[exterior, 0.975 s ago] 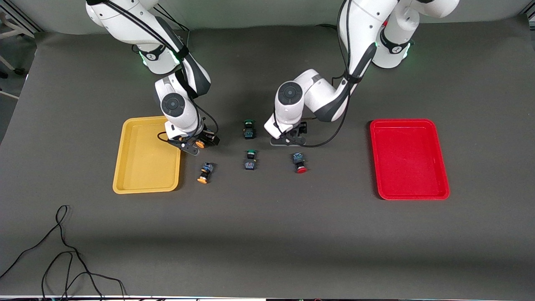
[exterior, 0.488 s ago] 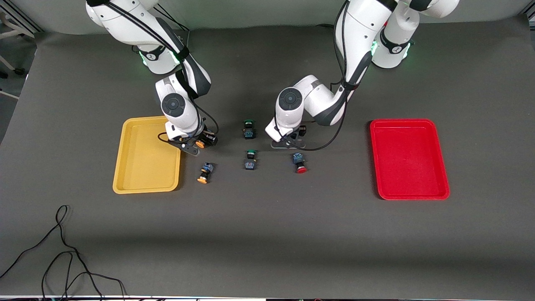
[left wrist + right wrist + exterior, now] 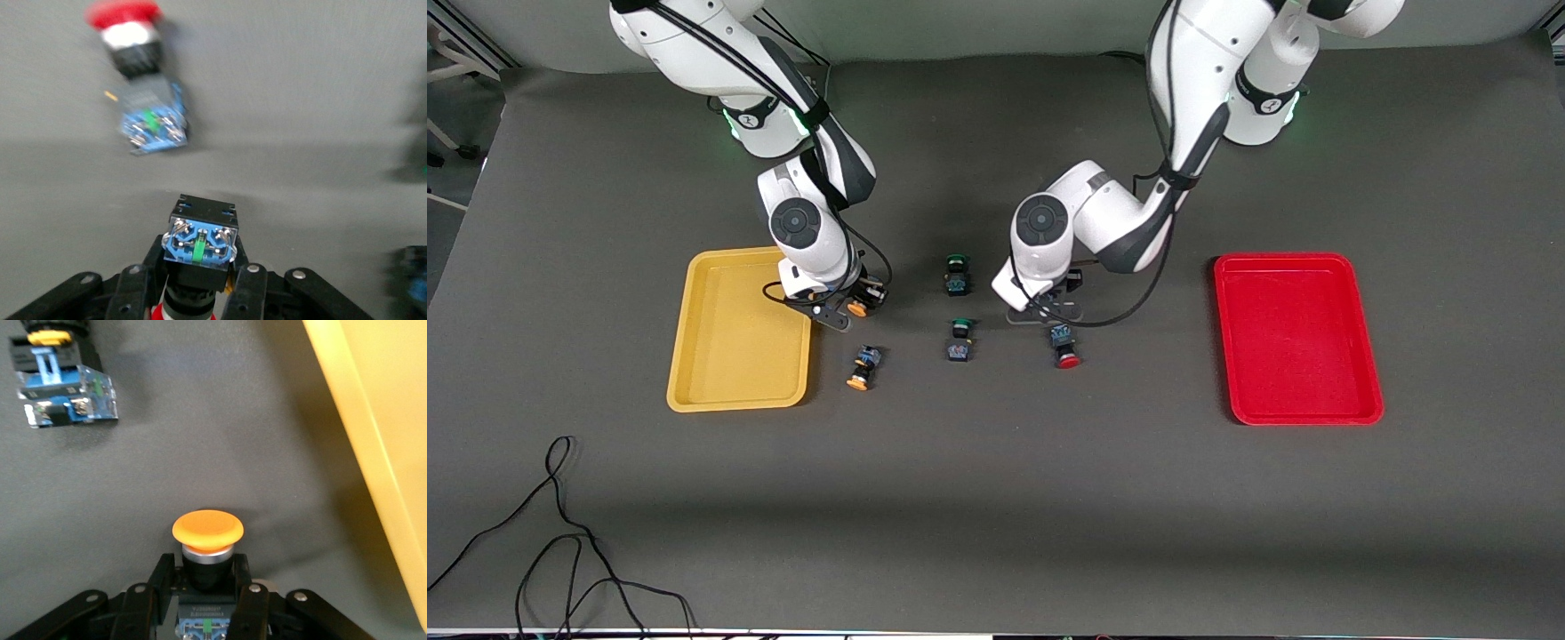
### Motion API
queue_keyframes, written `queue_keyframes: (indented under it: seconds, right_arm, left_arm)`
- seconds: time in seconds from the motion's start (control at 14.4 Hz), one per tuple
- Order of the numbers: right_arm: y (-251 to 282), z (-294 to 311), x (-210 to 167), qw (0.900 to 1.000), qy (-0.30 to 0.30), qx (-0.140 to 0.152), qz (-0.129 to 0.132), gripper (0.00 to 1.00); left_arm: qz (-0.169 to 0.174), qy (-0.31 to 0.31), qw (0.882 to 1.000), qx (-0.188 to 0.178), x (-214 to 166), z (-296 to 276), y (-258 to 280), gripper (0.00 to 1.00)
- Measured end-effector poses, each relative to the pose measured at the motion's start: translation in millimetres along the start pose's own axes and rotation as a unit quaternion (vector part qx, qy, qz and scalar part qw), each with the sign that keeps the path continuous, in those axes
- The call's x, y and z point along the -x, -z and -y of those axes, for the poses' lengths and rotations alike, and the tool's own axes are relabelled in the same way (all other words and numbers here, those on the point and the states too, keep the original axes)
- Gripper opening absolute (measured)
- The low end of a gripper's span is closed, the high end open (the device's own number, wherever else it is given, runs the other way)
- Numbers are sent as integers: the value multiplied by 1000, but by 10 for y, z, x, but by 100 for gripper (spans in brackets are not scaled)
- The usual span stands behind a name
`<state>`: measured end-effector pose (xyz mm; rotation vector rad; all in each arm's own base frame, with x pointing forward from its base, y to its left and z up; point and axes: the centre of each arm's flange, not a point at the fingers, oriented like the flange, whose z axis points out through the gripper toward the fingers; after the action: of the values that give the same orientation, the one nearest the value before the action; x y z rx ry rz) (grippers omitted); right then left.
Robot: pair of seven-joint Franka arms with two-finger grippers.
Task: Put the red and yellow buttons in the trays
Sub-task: 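Close the right gripper on the yellow button while the left gripper grasps the red button, then lower the yellow button into the yellow tray while the left gripper drops red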
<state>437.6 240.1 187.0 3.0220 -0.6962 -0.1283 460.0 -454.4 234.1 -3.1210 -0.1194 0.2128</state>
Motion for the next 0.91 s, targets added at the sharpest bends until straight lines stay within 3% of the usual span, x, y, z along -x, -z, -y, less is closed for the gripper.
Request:
queue_keyframes:
  seconds: [0.21, 0.42, 0.7, 0.91]
  right_arm:
    - [424, -151, -193, 1000, -27, 8, 9, 41]
    - [1141, -539, -576, 997, -79, -13, 5, 41]
    - [1638, -1199, -965, 988, -146, -48, 2, 41]
    - [1412, -1863, -1267, 988, -148, -39, 20, 41]
  left_arm:
    - [-4, 44, 999, 26, -327, 364, 1025, 41]
    - [2, 68, 997, 20, -633, 1187, 1685, 41]
    - [20, 83, 996, 12, -1184, 2769, 1724, 41]
    - [17, 77, 997, 0, -1398, 3657, 1440, 41]
